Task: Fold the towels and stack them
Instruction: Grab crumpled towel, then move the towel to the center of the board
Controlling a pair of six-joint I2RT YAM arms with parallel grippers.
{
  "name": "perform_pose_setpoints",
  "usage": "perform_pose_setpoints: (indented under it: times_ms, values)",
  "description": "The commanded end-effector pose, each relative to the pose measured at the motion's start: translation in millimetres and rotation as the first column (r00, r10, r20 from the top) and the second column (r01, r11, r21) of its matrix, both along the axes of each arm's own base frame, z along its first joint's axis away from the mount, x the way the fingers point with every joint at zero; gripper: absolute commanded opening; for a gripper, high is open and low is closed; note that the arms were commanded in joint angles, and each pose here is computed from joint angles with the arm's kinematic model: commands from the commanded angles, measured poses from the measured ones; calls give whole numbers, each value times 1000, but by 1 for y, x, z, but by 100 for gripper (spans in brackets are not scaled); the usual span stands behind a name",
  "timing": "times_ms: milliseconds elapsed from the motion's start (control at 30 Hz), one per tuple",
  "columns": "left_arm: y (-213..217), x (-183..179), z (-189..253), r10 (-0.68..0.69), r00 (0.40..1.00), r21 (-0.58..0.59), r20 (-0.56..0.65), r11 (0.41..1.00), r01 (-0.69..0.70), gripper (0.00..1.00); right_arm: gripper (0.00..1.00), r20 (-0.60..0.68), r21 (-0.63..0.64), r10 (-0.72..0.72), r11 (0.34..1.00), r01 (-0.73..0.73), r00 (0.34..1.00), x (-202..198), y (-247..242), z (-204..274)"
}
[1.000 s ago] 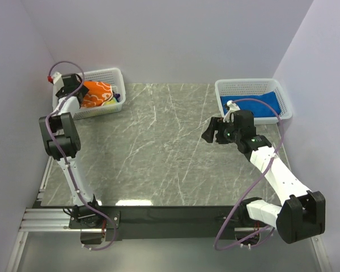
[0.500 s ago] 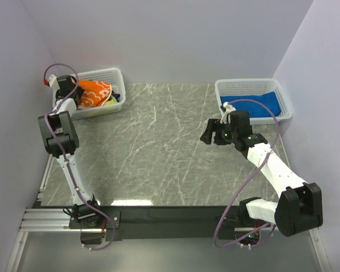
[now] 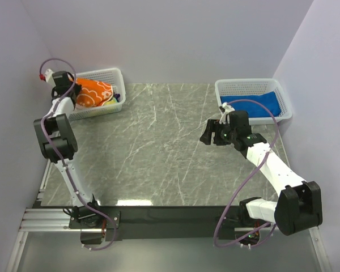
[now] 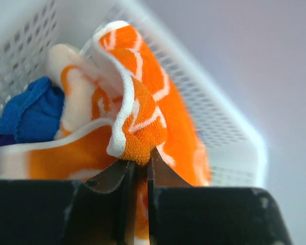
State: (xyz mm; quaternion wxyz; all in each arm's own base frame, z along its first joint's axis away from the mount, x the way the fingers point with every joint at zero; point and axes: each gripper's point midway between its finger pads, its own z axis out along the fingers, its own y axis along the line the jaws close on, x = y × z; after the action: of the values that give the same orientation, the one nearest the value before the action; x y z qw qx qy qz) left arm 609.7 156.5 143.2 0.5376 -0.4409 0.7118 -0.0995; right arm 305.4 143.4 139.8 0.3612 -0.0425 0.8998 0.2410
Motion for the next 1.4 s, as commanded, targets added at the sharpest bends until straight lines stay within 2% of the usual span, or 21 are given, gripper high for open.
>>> perform_pose_setpoints:
  times_ms: [0,133,233,267,400,600,733,867,933,967,1000,1033,1067,1100,1133,1200,1233,1267,1300,1333,1367]
  values:
    - [-14,-11,110,-55,986,107,156,994,39,14,79,61,2,22,1000,-22,998,3,3,14]
    - [-50,-14,116,-142,984,178,108,977,121,13,79,61,2,25,1000,-25,998,0,4,16]
    - [-68,-15,101,-185,981,206,55,964,170,9,79,66,4,33,999,-33,997,-2,5,17]
    - [-78,-13,98,-206,977,208,49,959,192,2,79,68,3,33,999,-34,997,-2,6,18]
    - [-96,-16,92,-241,971,225,-3,946,235,1,79,73,1,31,1000,-32,997,-3,5,20]
    - [-139,-28,171,-308,950,345,61,899,269,1,79,96,2,30,1000,-31,995,-3,5,27]
    - [-198,-53,234,-392,909,349,140,879,325,1,79,117,6,27,1000,-28,993,-4,5,36]
    - [-253,-103,280,-459,863,309,212,869,386,1,79,158,11,19,1000,-20,987,-5,3,52]
    - [-277,-125,265,-466,868,267,172,870,415,1,79,189,14,10,1000,-13,982,-6,1,63]
    - [-282,-145,276,-473,857,255,203,871,420,1,79,196,13,13,1000,-16,981,-7,2,65]
    - [-291,-156,272,-486,849,225,208,869,442,1,79,217,14,8,1000,-12,976,-8,1,73]
    - [-311,-169,241,-525,837,199,157,847,494,1,79,221,7,8,1000,-10,975,-10,-1,75]
    - [-318,-186,245,-552,815,194,177,832,521,3,79,227,4,9,1000,-11,974,-12,-1,77]
    - [-328,-197,213,-579,808,169,113,812,559,5,79,245,-3,15,1000,-14,969,-14,-1,82]
    - [-349,-213,200,-624,776,153,88,779,608,7,79,248,-10,16,1000,-14,969,-17,-2,83]
    - [-365,-235,174,-668,743,134,36,740,659,16,79,256,-22,25,1000,-20,966,-21,0,84]
    - [-371,-250,135,-678,734,114,-50,726,678,19,79,253,-30,28,999,-21,967,-23,0,82]
    - [-372,-258,120,-682,728,105,-73,720,686,26,79,255,-34,36,999,-28,966,-24,1,81]
    - [-368,-268,79,-677,721,78,-149,719,691,29,79,240,-42,55,998,-46,969,-28,6,74]
    - [-365,-271,65,-671,721,70,-171,722,688,42,79,235,-51,62,997,-51,970,-29,9,71]
    - [-361,-274,48,-660,720,70,-215,725,685,49,79,226,-58,69,997,-57,972,-30,11,66]
